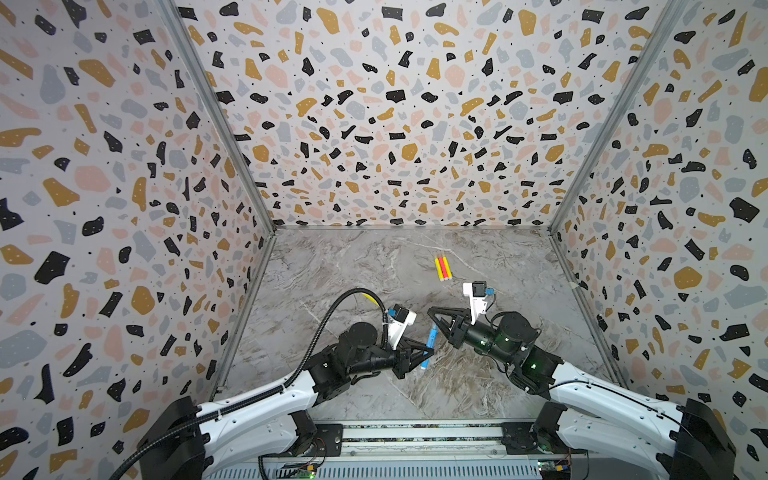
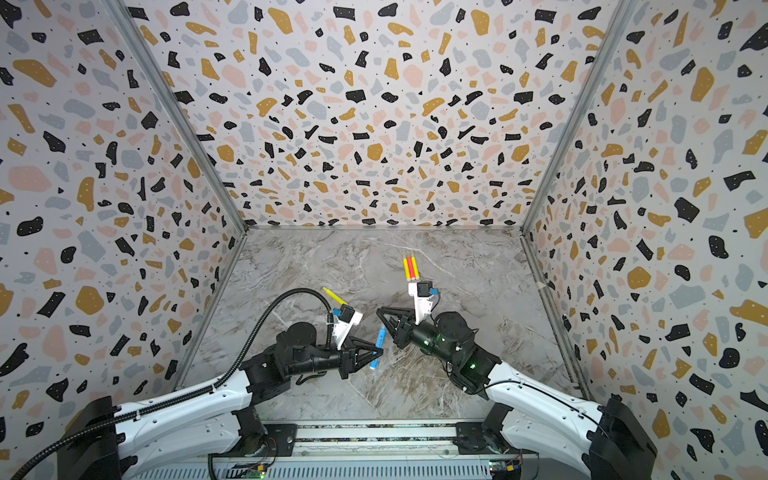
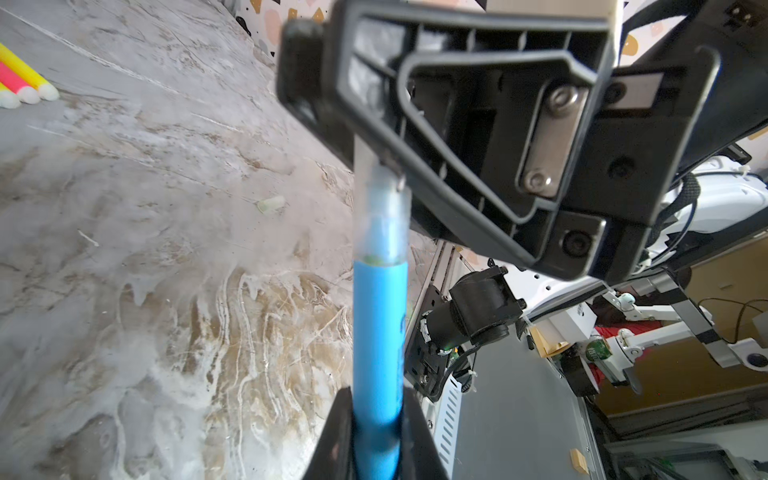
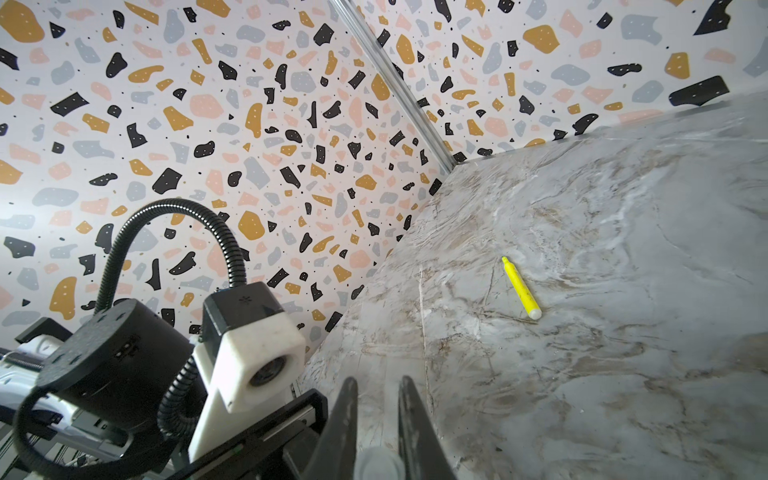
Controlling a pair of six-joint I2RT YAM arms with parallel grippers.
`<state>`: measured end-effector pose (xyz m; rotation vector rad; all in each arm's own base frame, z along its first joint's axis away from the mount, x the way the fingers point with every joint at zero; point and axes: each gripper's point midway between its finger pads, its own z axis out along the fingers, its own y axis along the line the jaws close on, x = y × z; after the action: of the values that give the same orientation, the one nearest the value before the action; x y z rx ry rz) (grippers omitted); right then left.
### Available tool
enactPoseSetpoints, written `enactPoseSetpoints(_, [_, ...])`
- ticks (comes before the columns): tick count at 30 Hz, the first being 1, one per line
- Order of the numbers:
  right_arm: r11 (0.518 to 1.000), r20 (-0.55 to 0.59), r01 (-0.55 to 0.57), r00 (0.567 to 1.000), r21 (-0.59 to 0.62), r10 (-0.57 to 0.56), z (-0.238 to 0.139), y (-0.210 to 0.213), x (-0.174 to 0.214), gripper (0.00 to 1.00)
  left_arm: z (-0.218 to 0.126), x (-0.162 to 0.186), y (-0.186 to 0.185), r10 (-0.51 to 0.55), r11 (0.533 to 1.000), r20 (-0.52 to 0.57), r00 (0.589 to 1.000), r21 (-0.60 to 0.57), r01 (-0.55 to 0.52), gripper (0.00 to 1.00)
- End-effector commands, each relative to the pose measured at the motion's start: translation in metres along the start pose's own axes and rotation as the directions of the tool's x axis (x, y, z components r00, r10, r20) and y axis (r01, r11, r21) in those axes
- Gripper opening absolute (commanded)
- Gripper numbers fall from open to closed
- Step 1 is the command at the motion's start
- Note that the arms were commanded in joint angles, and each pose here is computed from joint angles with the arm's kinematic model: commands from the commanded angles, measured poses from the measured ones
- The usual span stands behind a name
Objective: Insert the pens into the pen caps
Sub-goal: 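Press the cap down with the right gripper while the left holds the marker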
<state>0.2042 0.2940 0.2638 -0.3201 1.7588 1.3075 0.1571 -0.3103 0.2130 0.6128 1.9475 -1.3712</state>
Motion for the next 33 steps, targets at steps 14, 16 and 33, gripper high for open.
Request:
enactPoseSetpoints(14, [0.984, -0.162, 0.125, 0.976, -0.125, -0.144, -0.011, 0.049, -0.011, 0.47, -0.016, -0.068, 0.018, 0.031, 0.998, 0.340, 0.940, -0.062, -0.011, 0.00])
enactPoseSetpoints(16, [0.984, -0.154, 0.128, 0.977, -0.120, -0.146, -0.012, 0.047, -0.019, 0.47, -0.019, -0.067, 0.019, 0.029, 0.998, 0.346, 0.938, -0.067, -0.007, 0.00])
enactPoseSetpoints(33, [0.988, -0.243, 0.120, 0.960, -0.101, -0.142, 0.024, 0.032, -0.021, 0.37, -0.018, -0.063, 0.008, 0.046, 0.998, 0.342, 0.938, -0.055, -0.029, 0.00])
